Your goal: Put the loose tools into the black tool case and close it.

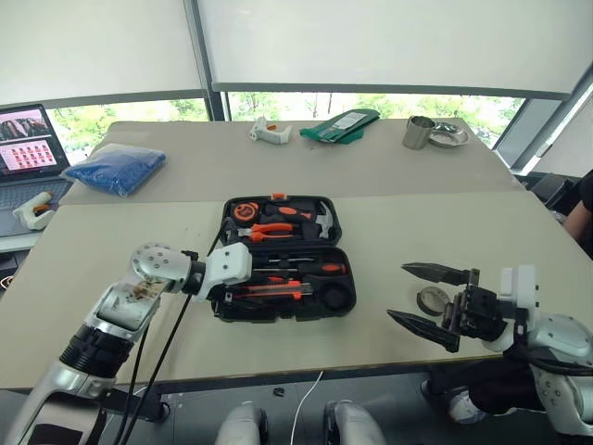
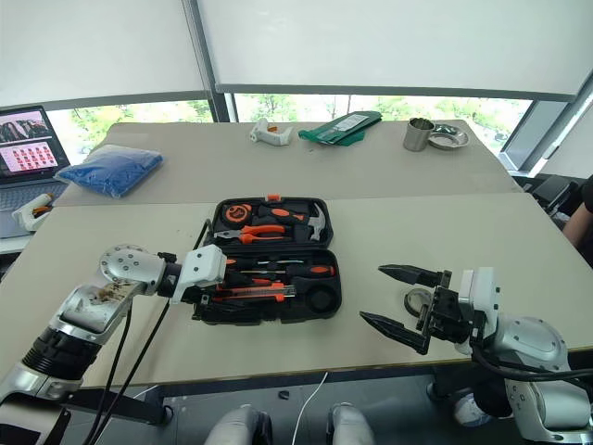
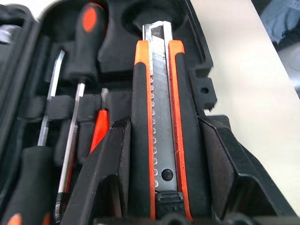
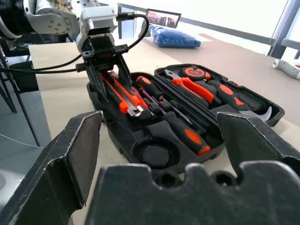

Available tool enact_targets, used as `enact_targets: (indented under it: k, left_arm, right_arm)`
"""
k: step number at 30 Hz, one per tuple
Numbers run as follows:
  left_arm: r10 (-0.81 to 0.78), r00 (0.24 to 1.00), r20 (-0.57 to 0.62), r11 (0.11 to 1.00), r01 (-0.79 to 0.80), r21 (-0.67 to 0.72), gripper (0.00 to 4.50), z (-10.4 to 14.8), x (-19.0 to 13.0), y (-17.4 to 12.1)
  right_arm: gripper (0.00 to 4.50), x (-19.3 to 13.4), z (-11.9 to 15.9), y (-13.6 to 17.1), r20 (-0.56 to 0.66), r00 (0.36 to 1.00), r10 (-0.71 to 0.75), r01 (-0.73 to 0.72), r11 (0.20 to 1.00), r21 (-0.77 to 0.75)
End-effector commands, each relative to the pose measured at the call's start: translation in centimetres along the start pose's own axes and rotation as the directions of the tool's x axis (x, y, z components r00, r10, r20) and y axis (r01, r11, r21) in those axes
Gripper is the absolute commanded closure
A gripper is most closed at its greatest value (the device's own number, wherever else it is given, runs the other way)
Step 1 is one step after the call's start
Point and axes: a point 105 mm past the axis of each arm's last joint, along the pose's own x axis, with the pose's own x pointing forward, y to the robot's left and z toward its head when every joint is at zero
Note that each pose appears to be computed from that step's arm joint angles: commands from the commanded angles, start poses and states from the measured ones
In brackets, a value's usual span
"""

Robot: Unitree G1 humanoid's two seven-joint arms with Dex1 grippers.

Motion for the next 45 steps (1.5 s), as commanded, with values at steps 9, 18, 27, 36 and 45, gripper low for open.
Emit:
enact_targets:
  k: [9, 18, 27, 36, 45]
  left_arm:
    - [0.030, 1.000, -0.002, 0.999, -0.030, -0.015, 2.84, -0.4, 0.7, 0.6]
    - [-0.004, 1.000, 0.002, 1.000, 0.004, -0.017, 2.84, -1.1, 1.3, 0.0]
    - [0.009, 0.988, 0.155, 1.000, -0.006, -0.015, 0.03, 0.8, 1.0, 0.1]
    - [0.091, 0.934, 0.345, 0.995, -0.069, -0.076, 0.55, 2.1, -1.9, 1.8]
    - [0.080, 0.937, 0.339, 0.997, -0.081, -0.012, 3.84, 1.2, -0.3, 0.9]
  right_arm:
    - [0.00, 0.3, 1.2, 0.3, 0.052, 0.999, -0.012, 0.012, 1.000, -0.013]
    - [0.00, 0.7, 1.2, 0.3, 0.057, 0.998, -0.010, 0.011, 1.000, -0.009]
    - [0.00, 1.0, 1.0, 0.2, 0.058, 0.998, -0.015, 0.015, 1.000, -0.004]
    - [0.00, 1.1, 0.8, 0.2, 0.058, 0.998, -0.019, 0.018, 1.000, 0.006]
    - [0.00, 1.3, 0.5, 0.6, 0.064, 0.998, -0.022, 0.021, 1.000, 0.023]
